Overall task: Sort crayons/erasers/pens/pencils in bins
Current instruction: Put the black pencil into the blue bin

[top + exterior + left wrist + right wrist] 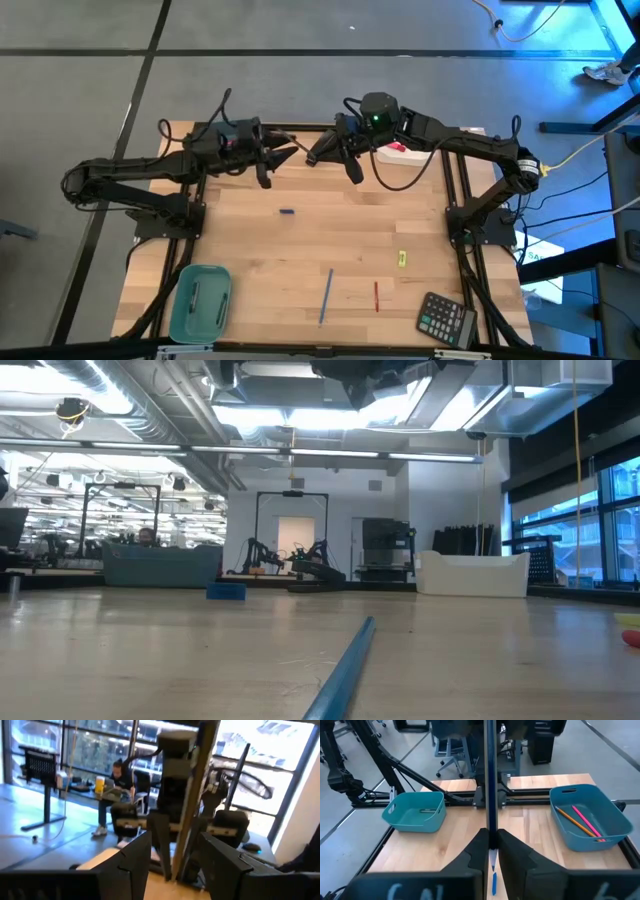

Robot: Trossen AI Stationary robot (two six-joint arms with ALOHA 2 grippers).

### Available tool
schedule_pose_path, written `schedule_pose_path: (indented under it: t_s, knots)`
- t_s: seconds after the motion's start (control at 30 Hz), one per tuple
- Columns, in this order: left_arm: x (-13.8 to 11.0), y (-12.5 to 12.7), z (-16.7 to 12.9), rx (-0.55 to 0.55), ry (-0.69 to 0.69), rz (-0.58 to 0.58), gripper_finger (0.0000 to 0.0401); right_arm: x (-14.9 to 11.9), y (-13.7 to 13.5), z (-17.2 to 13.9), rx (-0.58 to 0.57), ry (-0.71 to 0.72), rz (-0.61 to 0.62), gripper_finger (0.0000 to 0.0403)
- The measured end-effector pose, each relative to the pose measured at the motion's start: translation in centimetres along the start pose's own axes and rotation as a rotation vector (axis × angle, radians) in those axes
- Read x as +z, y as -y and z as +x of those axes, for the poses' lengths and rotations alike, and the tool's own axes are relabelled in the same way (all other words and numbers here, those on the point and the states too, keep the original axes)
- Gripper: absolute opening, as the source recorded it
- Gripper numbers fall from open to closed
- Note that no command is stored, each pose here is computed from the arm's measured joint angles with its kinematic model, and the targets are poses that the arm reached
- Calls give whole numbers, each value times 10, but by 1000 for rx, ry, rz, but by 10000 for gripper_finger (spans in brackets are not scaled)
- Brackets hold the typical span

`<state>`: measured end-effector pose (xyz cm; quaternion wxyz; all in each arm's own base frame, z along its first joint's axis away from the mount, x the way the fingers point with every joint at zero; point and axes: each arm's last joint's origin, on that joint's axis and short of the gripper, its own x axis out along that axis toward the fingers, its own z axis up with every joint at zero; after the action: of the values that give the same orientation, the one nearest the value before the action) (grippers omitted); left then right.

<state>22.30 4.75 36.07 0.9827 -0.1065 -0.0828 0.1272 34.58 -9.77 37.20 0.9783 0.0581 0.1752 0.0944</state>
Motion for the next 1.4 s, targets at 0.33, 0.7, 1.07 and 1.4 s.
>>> schedule_pose_path:
  t_s: [0.33,0.7,1.07,1.4]
  knots:
    - [-12,1,18,-63,3,2,152,0,-2,1,-4,-2,-16,40]
    - [-10,-1,16,2,8,28,67,0,-2,1,-5,-3,1,40]
    - [-5,-7,9,251,-232,112,9,-3,10,-3,-141,-30,24,89]
    - [26,-42,-12,609,-801,153,5,-10,26,-11,-297,-85,63,153]
